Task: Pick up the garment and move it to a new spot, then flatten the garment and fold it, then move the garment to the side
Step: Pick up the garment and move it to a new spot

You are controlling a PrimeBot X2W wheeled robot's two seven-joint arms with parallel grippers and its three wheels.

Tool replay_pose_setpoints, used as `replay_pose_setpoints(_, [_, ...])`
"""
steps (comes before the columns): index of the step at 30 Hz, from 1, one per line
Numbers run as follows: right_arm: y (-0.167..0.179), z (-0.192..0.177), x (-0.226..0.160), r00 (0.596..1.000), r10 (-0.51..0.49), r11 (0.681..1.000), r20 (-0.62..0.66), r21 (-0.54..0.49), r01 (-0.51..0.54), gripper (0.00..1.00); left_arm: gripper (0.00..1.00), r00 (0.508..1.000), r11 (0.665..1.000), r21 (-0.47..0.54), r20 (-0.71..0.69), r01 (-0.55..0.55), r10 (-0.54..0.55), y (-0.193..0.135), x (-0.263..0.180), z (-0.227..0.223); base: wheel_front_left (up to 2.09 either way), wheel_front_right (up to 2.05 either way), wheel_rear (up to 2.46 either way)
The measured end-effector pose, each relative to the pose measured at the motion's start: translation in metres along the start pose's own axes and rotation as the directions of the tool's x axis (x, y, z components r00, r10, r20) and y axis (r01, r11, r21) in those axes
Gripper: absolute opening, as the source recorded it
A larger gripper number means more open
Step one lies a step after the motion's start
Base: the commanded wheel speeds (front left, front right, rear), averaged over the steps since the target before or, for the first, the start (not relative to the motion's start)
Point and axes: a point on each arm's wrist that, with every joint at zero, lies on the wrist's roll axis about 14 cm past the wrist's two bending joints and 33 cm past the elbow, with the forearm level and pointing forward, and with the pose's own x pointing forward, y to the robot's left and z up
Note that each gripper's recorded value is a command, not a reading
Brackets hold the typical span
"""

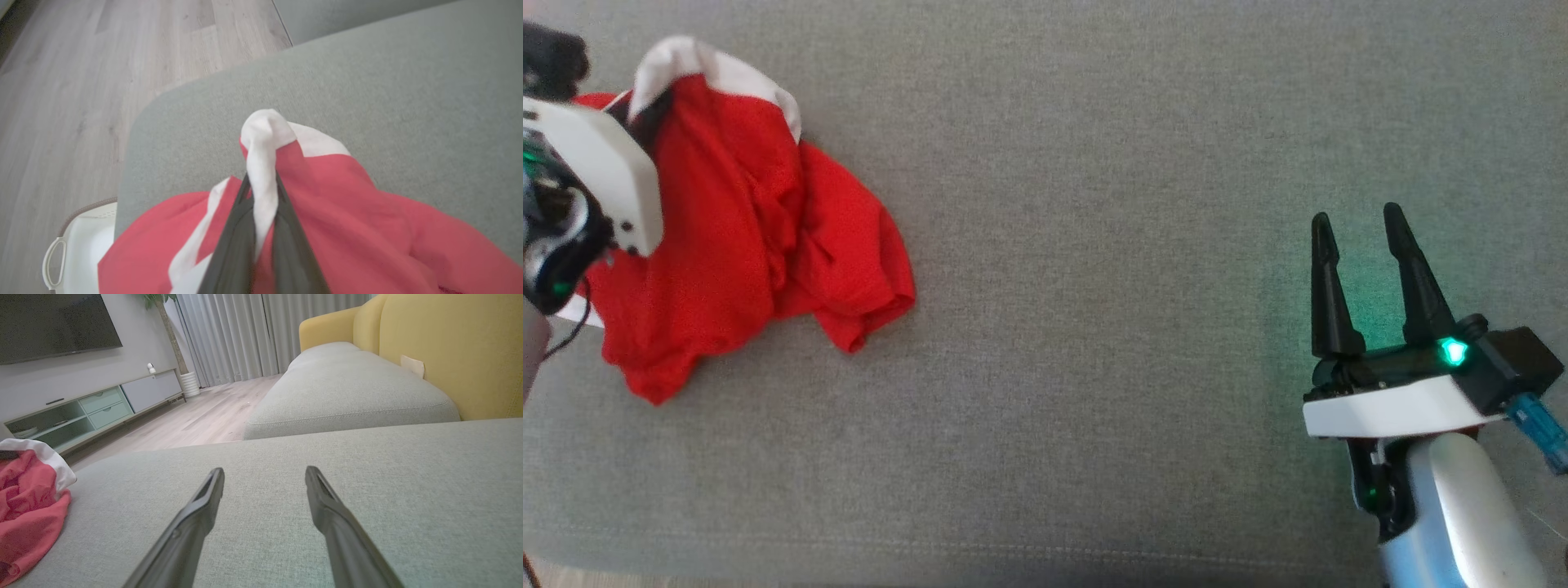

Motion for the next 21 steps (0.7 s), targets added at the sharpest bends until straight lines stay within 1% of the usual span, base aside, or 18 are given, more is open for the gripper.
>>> replay_pose_setpoints(5, [0.007,0.013,-0.003,1.0,0.013,1.0,0.028,0.001,-0.013,1.0,0.0,0.986,0.999,-0.036,0.162,-0.026,0.032,0.009,-0.014,0.045,0.0,0.0,0.0])
replay_pose_setpoints(9, [0.018,0.023,-0.006,0.998,0.04,0.999,0.05,-0.001,-0.04,1.0,0.0,0.946,0.998,-0.053,0.323,-0.019,0.036,0.008,-0.034,0.09,0.0,0.0,0.0])
replay_pose_setpoints(12, [0.027,0.03,-0.01,0.996,0.061,0.998,0.064,0.0,-0.061,1.0,0.0,0.894,0.996,-0.087,0.446,-0.003,0.041,0.004,-0.053,0.123,0.0,0.0,0.0])
replay_pose_setpoints(14, [0.029,0.036,-0.014,0.995,0.062,0.998,0.074,0.002,-0.062,1.0,0.0,0.855,0.997,-0.078,0.518,0.013,0.029,-0.004,-0.066,0.144,0.0,0.0,0.0])
replay_pose_setpoints(17, [0.028,0.041,-0.024,0.995,0.053,0.999,0.084,-0.001,-0.053,1.0,0.0,0.779,0.996,-0.072,0.628,0.044,0.011,-0.02,-0.087,0.178,0.0,0.0,0.0])
replay_pose_setpoints(21, [0.025,0.052,-0.034,0.993,0.035,0.999,0.108,-0.006,-0.035,1.0,0.0,0.681,0.993,-0.05,0.731,0.104,-0.035,-0.051,-0.115,0.215,0.0,0.0,0.0])
